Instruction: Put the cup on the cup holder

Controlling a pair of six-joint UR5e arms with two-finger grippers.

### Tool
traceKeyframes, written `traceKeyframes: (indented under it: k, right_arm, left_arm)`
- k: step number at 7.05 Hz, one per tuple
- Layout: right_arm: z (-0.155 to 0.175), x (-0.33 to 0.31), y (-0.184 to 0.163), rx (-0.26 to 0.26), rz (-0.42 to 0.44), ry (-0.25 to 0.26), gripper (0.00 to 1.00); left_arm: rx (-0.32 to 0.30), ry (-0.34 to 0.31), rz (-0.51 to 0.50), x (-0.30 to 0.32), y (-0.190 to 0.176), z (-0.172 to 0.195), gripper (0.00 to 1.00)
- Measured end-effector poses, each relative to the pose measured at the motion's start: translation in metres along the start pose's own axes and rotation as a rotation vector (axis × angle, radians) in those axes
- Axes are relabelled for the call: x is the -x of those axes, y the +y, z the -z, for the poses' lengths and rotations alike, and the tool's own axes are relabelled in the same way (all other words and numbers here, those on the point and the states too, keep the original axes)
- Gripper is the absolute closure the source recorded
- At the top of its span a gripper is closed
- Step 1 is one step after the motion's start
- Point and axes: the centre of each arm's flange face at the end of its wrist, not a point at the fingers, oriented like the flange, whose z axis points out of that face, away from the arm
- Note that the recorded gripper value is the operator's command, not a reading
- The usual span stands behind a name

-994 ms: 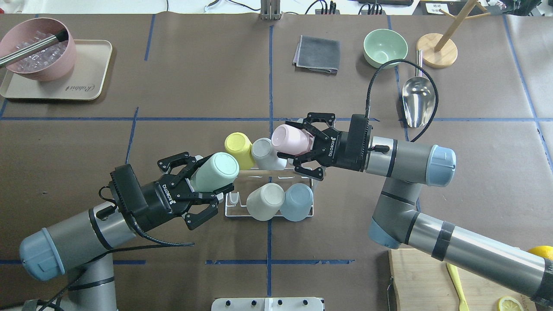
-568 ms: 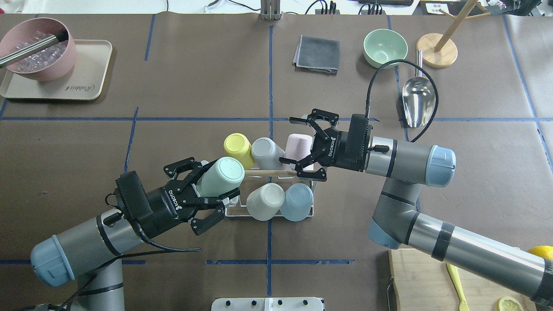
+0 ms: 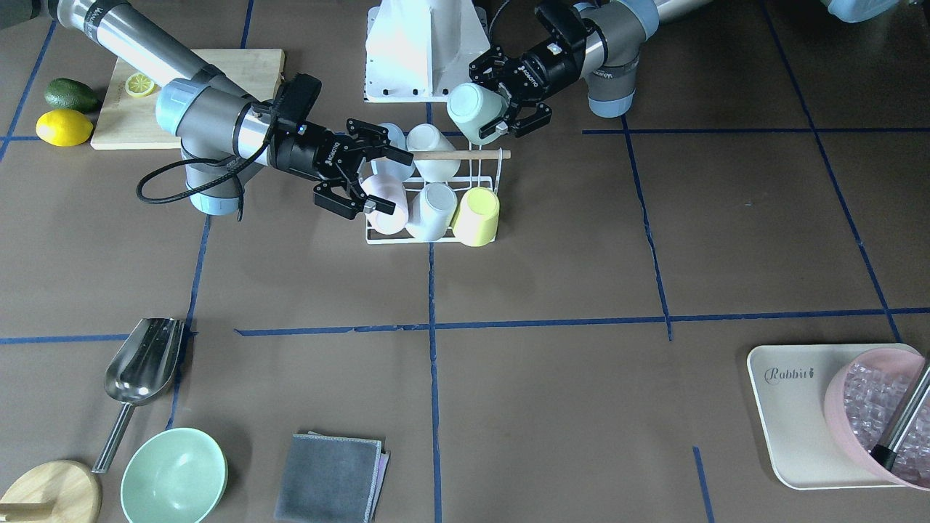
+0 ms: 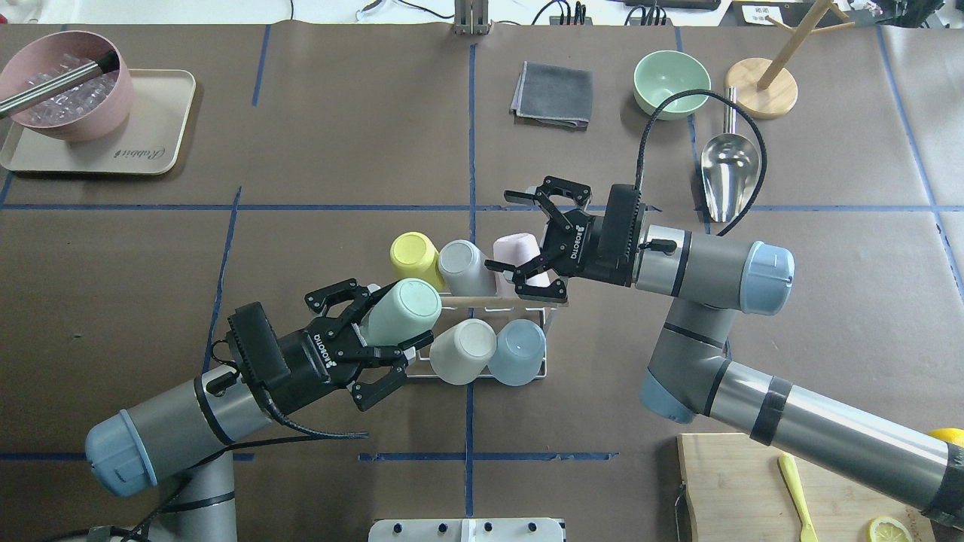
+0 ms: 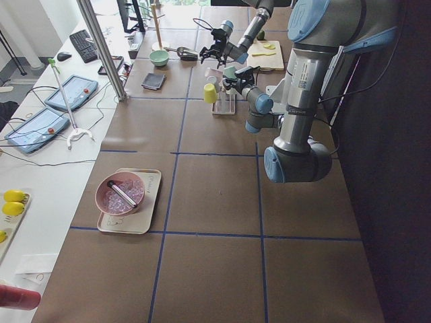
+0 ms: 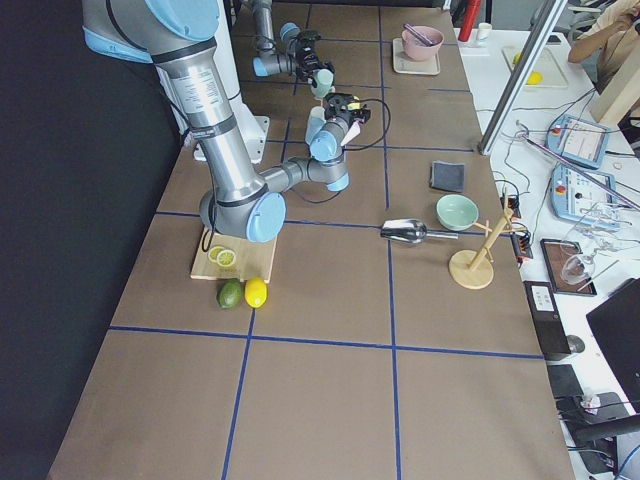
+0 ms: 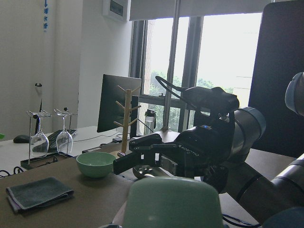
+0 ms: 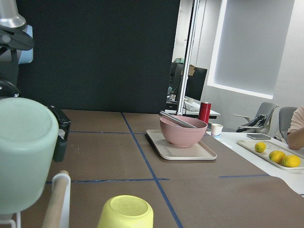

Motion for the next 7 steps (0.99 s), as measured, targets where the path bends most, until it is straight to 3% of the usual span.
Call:
traceKeyframes:
  k: [2,4,5,6,7]
  right_arm:
    - [-0.006,-0.006,0.000,0.051,-0.006,0.015,0.00]
    - [-0.016,-0.019,-0.006,0.154,-0.015,0.042,0.00]
    - [-0.023,-0.029,-0.011,0.213,-0.019,0.046,0.00]
    - [-0.027,-0.039,-0.012,0.272,-0.027,0.047,0.00]
    - [-0.031,-0.048,-0.011,0.331,-0.037,0.049,0.00]
  left_arm:
    - [0.015,0.010,0.005,-0.007,0.010,0.001,0.91]
    - [0.030,0.004,0.001,-0.007,0.018,0.001,0.89]
    - [0.036,0.002,-0.001,-0.006,0.021,0.001,0.81]
    - [0.040,0.000,-0.003,-0.005,0.023,0.001,0.30]
    - [0.043,-0.001,-0.004,-0.005,0.024,0.001,0.00]
